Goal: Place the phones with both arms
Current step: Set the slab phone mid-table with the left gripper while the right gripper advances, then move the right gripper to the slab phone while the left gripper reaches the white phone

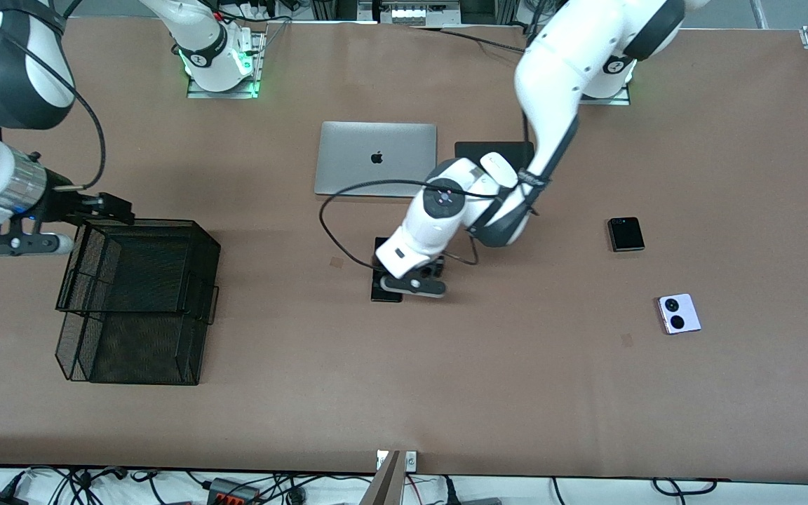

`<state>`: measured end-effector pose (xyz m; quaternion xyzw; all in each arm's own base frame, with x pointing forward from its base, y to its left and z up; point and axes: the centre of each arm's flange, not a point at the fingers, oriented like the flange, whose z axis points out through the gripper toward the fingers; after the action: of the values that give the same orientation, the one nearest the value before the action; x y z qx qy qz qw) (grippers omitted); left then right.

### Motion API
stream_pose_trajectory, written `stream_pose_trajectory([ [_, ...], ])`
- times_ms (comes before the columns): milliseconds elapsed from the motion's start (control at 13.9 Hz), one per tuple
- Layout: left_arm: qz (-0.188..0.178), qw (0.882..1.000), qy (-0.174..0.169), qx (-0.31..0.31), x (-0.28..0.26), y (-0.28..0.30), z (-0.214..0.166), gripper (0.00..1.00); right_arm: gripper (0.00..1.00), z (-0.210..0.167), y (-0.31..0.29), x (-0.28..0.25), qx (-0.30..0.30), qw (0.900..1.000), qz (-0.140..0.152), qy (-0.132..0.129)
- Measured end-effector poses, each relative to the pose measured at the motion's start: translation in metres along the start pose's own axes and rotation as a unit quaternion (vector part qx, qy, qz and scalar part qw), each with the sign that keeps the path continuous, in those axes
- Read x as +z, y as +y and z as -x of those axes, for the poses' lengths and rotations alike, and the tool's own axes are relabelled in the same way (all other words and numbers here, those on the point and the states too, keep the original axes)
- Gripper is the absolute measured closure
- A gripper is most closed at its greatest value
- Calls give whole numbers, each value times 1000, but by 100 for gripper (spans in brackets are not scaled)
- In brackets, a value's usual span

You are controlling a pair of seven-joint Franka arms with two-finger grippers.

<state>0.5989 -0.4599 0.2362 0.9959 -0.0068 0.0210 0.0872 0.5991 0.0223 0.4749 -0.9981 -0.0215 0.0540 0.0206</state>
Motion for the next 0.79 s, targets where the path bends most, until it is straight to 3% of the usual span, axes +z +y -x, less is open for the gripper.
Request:
stream_pose_trajectory([
  [144,-45,998,-43,-11,-44,-59,-29,0,0,-5,-34,10,-22,1000,-7,0],
  [432,-94,987,-121,-42,-97,-190,-67,0,0,-19,-101,47,-71,997,-6,3],
  [648,-140,978,-143,-52,-108,-284,-84,0,0,-28,-158,90,-111,994,-4,9],
  [792,-166,975,-140,-56,-117,-348,-95,0,0,-32,-200,119,-127,992,-5,19],
])
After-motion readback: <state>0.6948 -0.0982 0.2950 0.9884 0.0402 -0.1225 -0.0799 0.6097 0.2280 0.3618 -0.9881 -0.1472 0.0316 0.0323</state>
